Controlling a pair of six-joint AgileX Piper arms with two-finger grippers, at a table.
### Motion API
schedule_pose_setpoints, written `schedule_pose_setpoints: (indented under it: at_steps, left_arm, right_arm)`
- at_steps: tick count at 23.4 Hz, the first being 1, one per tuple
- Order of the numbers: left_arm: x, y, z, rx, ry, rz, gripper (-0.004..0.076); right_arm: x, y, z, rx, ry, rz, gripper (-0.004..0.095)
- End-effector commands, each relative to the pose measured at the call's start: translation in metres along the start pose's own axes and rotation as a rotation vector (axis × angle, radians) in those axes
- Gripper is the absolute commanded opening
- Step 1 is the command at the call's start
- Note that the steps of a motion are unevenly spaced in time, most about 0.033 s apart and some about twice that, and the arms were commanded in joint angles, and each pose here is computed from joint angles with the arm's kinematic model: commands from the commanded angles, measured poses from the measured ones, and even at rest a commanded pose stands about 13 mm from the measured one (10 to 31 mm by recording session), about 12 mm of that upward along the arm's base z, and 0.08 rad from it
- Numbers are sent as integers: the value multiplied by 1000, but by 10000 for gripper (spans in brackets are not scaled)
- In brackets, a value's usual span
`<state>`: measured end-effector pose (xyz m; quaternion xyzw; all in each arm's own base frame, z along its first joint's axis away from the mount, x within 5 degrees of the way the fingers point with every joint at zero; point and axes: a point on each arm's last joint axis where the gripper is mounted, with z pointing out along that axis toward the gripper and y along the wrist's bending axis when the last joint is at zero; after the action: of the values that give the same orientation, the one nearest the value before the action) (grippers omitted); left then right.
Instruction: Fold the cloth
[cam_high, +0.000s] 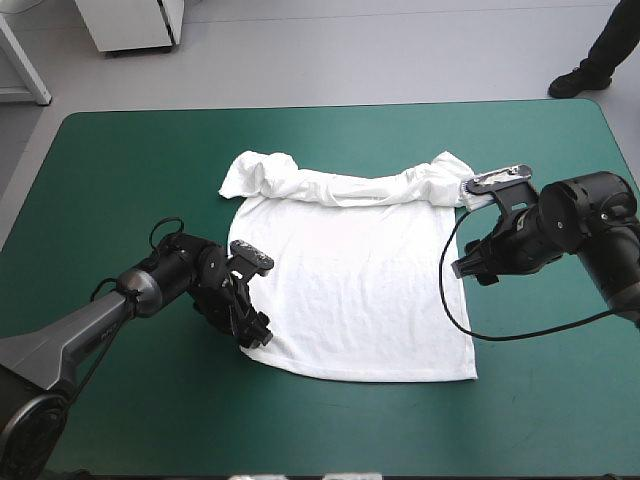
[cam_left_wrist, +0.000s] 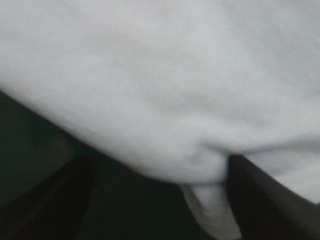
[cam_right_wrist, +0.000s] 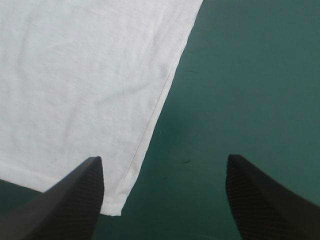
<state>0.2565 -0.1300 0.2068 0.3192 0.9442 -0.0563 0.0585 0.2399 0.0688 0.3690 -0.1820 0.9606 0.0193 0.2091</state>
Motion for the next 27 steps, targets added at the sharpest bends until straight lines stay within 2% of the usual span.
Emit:
schedule_pose_setpoints:
  at_steps: [1, 5, 7, 8, 12, 14, 21, 25, 27]
  left_arm:
    - [-9, -8, 6, 69, -37, -15, 506]
    - [-12, -15, 16, 101, -21, -1, 334]
    - [-14, -17, 20, 106, -18, 4, 258]
    - [-15, -19, 24, 117, -21, 20, 196]
    - [-16, -19, 34, 135, 5, 23, 71]
    - [-17, -19, 36, 136, 9, 21, 26]
    - [-17, -19, 36, 138, 7, 21, 6]
    - [-16, -20, 36, 142, 17, 22, 6]
    - [-16, -20, 36, 142, 18, 22, 6]
  right_arm:
    - [4, 11, -8, 25, -30, -82, 620]
    - [19, 34, 25, 41, 54, -224, 606]
    - [28, 44, 44, 30, 81, -255, 606]
    - [37, 50, 63, 3, 115, -244, 609]
    - [65, 57, 102, -49, 270, -161, 609]
    - [69, 60, 109, -81, 265, -147, 609]
    - [67, 61, 136, -67, 276, -172, 609]
    - [80, 62, 164, -54, 406, -151, 598]
    - [92, 65, 174, -62, 468, -124, 519]
